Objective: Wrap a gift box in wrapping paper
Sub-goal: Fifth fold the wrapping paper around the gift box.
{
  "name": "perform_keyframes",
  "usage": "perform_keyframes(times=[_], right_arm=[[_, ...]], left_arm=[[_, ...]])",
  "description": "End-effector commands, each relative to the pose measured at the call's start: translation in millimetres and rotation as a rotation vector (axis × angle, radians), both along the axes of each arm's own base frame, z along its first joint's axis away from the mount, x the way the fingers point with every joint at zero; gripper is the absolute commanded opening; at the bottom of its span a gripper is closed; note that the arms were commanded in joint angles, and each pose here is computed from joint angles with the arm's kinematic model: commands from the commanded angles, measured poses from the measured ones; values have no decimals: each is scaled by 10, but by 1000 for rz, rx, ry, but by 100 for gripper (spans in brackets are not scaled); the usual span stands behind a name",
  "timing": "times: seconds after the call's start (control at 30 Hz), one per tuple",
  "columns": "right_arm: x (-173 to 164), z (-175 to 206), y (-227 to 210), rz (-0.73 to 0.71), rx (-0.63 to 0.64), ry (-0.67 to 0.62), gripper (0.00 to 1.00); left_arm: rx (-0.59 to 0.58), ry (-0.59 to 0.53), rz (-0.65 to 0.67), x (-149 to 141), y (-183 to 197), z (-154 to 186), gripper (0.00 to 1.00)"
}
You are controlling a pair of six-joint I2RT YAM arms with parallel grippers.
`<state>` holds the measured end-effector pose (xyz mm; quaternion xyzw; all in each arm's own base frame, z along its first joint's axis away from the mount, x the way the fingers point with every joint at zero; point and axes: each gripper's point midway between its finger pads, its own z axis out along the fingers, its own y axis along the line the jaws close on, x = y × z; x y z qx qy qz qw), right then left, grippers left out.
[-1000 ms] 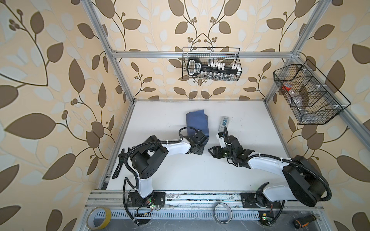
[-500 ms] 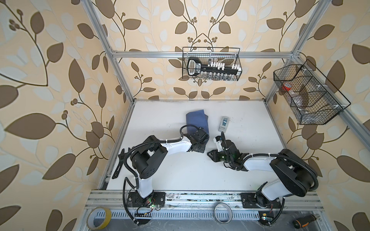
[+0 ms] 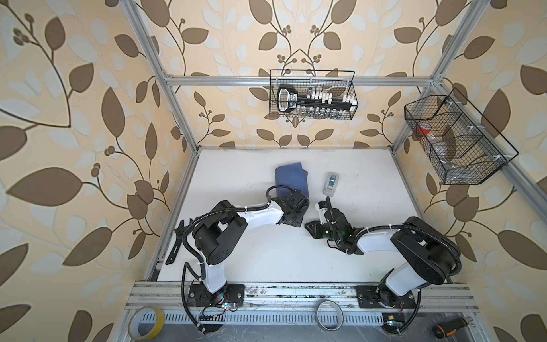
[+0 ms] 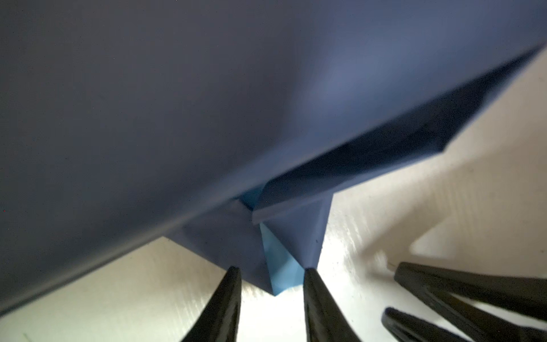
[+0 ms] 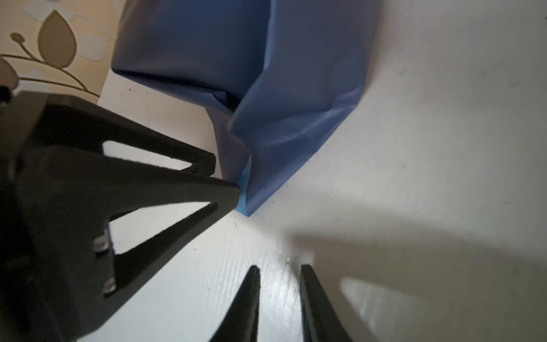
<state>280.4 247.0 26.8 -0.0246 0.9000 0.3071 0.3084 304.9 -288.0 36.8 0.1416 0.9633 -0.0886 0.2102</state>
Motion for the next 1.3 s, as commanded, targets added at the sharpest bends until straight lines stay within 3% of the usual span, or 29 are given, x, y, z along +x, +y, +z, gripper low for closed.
perform_keyframes(times=[0.0, 0.57, 0.97, 1.27], right_arm=[[-23, -18, -38, -11, -5, -4, 26], [-49, -59, -43, -8, -4, 5, 26], [-59, -79, -45, -8, 0, 7, 26], [-57, -68, -16, -7, 19, 13, 25]], left_arm=[[42, -16, 5, 53, 77, 20, 40], [113, 14, 6, 51, 147, -252, 38], [117, 43, 9, -43, 190, -379, 14], [91, 15, 2, 34, 92, -259, 0]])
